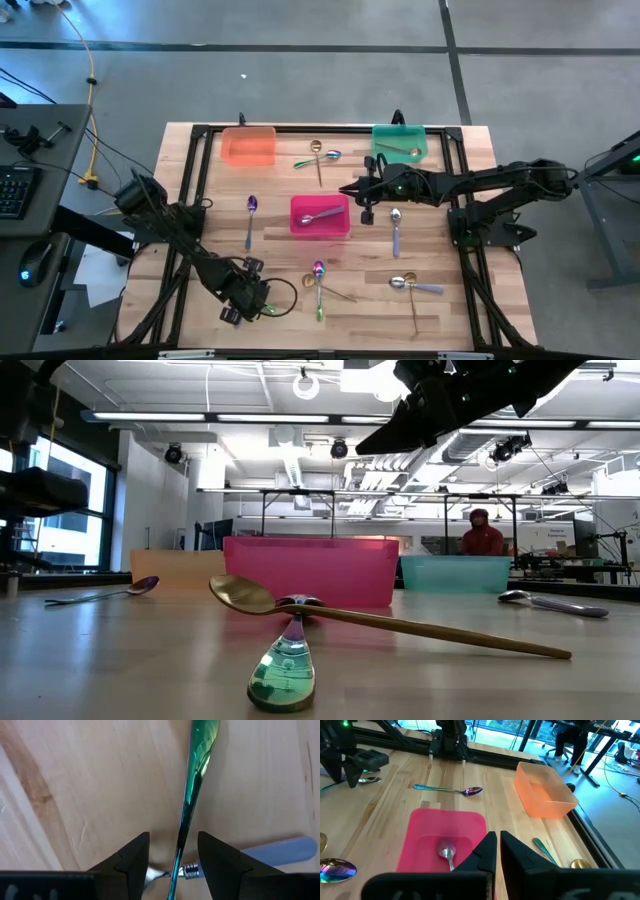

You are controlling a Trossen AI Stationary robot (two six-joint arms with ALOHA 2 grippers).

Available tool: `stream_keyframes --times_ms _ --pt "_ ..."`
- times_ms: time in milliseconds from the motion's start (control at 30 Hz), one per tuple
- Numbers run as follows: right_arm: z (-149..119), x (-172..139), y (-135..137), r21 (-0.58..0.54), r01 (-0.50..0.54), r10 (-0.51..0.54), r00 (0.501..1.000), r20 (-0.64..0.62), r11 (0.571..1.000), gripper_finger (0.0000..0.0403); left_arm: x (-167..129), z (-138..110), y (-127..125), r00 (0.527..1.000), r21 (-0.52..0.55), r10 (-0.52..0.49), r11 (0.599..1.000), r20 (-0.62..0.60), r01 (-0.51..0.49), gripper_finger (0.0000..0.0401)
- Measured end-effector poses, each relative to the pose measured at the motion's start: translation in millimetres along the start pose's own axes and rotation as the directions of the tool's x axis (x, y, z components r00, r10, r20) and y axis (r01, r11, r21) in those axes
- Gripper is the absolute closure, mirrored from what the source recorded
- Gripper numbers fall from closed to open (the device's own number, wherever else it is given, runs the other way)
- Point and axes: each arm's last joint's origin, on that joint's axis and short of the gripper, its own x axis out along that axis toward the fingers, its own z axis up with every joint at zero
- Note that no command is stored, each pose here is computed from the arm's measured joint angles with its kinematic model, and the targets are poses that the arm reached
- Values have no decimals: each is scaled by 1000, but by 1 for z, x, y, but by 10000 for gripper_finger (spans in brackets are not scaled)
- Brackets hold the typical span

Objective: Sort silverware by color (type)
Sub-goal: Put the green spoon into the orange bin

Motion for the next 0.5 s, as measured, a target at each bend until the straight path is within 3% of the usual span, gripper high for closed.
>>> stream_keyframes --times_ms 300,500 --pt "0 0 0 -3 0 0 1000 0 1000 396 2 0 0 1000 20 3 1000 -9 -3 246" --pt "0 0 0 1 -1 1 1000 -2 1000 396 3 0 0 1000 29 7 1000 -7 -7 279"
